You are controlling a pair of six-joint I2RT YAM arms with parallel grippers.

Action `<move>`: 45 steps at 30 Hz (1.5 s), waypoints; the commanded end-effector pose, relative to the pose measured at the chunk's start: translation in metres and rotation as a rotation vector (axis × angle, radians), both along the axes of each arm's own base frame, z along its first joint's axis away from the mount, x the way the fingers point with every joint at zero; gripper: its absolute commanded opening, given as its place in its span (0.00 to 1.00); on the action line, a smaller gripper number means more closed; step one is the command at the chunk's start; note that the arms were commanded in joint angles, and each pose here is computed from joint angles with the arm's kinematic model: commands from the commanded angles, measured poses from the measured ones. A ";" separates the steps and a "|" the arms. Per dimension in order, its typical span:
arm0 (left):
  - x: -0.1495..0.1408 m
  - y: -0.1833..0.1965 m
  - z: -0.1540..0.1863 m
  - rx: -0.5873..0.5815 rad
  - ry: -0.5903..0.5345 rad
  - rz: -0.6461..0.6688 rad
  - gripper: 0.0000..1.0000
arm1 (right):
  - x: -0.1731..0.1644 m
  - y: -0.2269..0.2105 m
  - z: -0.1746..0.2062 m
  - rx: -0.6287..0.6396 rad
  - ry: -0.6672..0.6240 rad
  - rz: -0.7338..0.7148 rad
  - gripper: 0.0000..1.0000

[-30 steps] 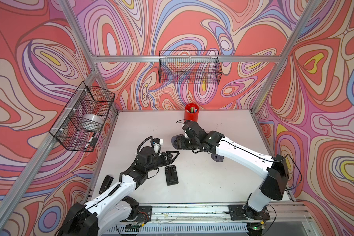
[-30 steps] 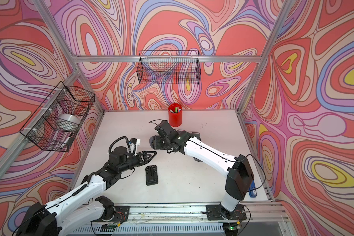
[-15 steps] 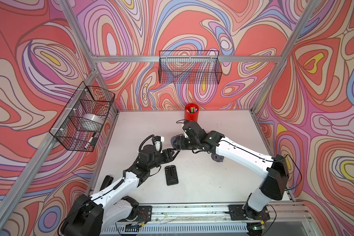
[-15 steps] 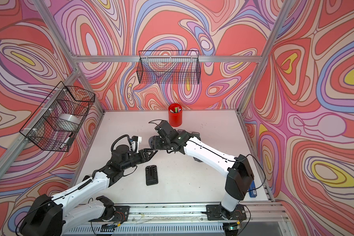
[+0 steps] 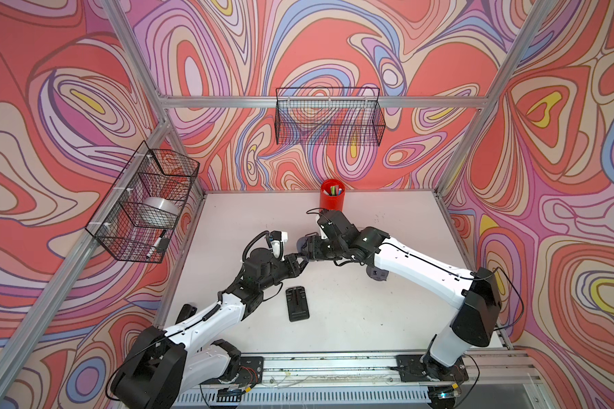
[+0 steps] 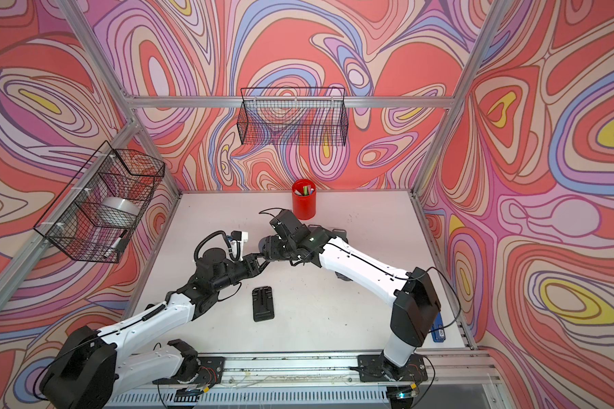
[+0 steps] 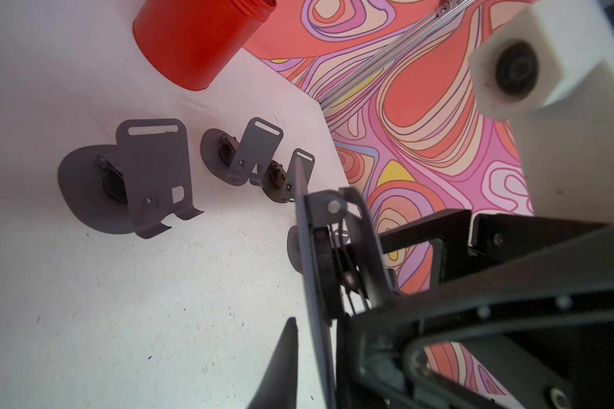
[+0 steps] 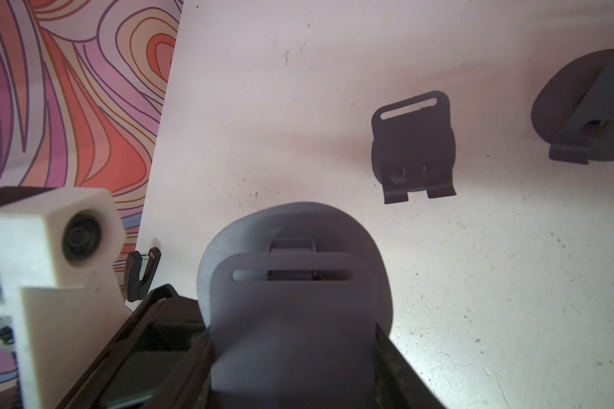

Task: Open the phone stand

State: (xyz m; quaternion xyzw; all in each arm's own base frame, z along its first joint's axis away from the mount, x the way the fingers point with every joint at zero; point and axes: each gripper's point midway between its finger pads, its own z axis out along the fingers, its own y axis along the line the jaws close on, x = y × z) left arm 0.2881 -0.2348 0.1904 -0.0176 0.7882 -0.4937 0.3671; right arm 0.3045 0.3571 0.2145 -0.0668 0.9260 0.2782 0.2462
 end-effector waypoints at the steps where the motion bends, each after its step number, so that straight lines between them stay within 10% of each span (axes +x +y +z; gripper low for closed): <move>1: 0.006 0.001 0.005 0.036 -0.058 0.006 0.11 | -0.006 0.001 0.032 0.067 -0.014 0.034 0.02; 24: -0.002 0.017 -0.028 0.292 -0.176 -0.052 0.05 | -0.025 -0.040 0.074 0.020 0.080 0.163 0.00; 34: 0.000 0.010 -0.004 0.167 -0.155 -0.040 0.41 | -0.013 -0.036 0.062 0.033 0.041 0.140 0.00; 45: -0.007 0.001 0.014 0.124 -0.180 -0.069 0.44 | -0.008 -0.032 0.042 0.034 0.037 0.126 0.00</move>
